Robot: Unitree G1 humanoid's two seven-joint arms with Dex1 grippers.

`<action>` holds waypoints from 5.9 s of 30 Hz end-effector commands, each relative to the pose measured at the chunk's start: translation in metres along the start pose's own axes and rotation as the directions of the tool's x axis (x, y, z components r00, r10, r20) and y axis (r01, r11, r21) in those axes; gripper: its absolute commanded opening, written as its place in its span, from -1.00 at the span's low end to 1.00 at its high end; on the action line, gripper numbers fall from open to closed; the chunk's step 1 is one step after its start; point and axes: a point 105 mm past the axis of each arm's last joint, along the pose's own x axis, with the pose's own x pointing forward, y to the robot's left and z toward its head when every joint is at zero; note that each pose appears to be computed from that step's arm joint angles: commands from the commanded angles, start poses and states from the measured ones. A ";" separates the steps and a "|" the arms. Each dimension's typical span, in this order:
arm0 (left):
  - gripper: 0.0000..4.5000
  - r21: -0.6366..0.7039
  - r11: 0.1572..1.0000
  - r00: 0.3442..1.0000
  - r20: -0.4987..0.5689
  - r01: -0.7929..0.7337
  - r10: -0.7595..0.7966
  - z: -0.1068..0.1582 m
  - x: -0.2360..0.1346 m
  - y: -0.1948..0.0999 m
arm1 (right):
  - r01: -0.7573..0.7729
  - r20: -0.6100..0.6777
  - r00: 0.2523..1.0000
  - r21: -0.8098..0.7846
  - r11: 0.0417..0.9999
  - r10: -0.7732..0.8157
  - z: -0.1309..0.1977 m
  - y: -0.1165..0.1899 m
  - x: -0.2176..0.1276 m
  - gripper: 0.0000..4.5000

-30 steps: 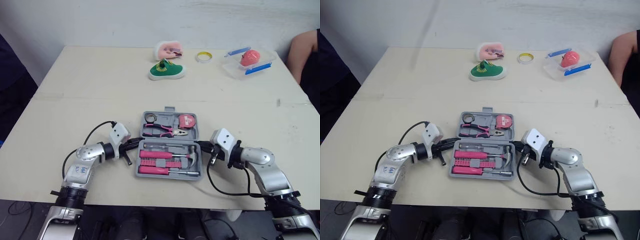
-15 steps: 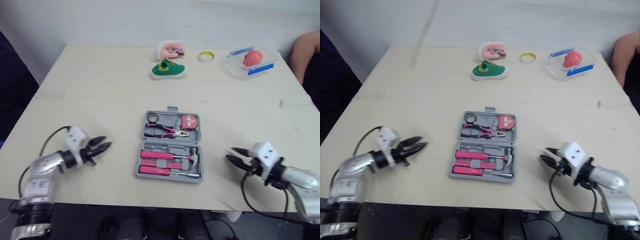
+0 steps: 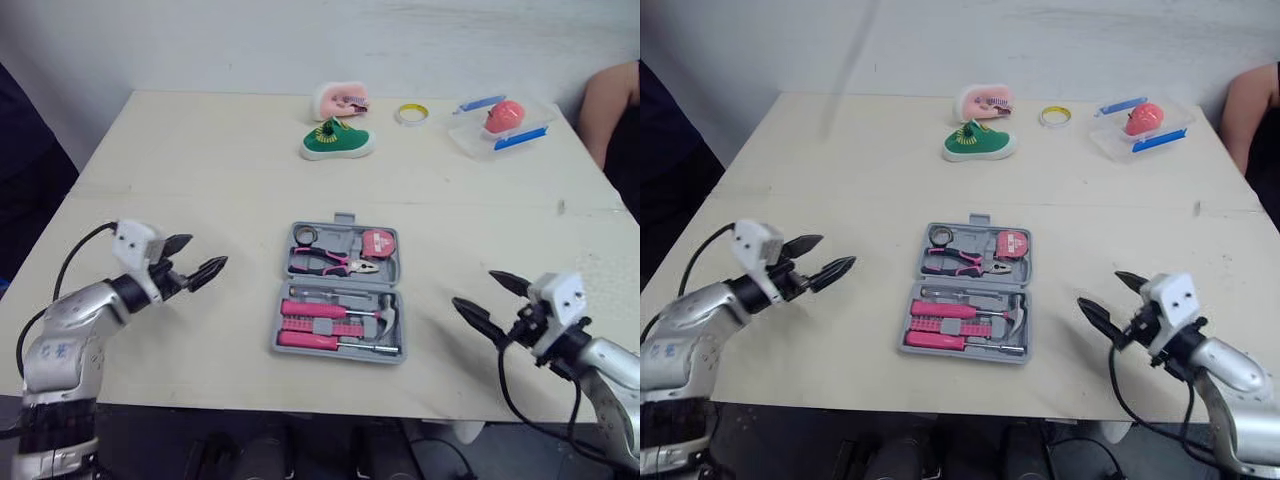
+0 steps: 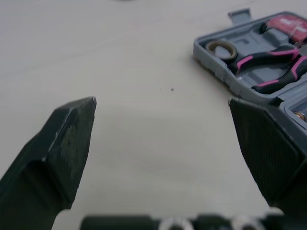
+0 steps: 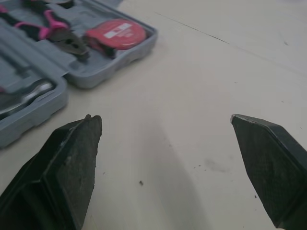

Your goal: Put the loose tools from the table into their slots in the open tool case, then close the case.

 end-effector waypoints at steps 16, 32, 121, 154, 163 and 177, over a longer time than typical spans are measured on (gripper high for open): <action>0.98 -0.011 0.997 0.955 -0.288 0.076 -0.076 0.019 0.074 -0.054 | 0.022 -0.408 0.905 0.325 0.945 0.119 0.054 0.037 0.073 1.00; 0.98 -0.019 0.999 0.942 -0.331 0.046 -0.050 0.001 0.100 -0.057 | 0.122 -0.502 0.862 0.336 0.934 0.068 0.041 0.037 0.094 1.00; -0.34 0.414 0.881 0.953 0.087 0.230 -0.290 0.010 0.041 -0.011 | -0.480 0.010 0.872 -0.179 0.859 0.490 -0.008 0.103 -0.040 -0.01; -1.00 0.291 0.672 0.729 -0.176 0.681 -0.662 -0.041 0.080 -0.073 | -0.441 -0.237 0.895 -0.347 0.828 0.378 -0.042 0.066 0.055 -0.98; -1.00 0.254 0.739 0.778 -0.110 0.624 -0.619 -0.051 0.052 -0.095 | -0.400 -0.252 0.913 -0.388 0.830 0.322 -0.041 0.041 0.082 -0.98; -1.00 0.284 0.819 0.832 0.110 0.499 -0.544 -0.004 0.039 -0.082 | -0.368 -0.255 0.923 -0.375 0.851 0.287 -0.047 0.021 0.039 -0.98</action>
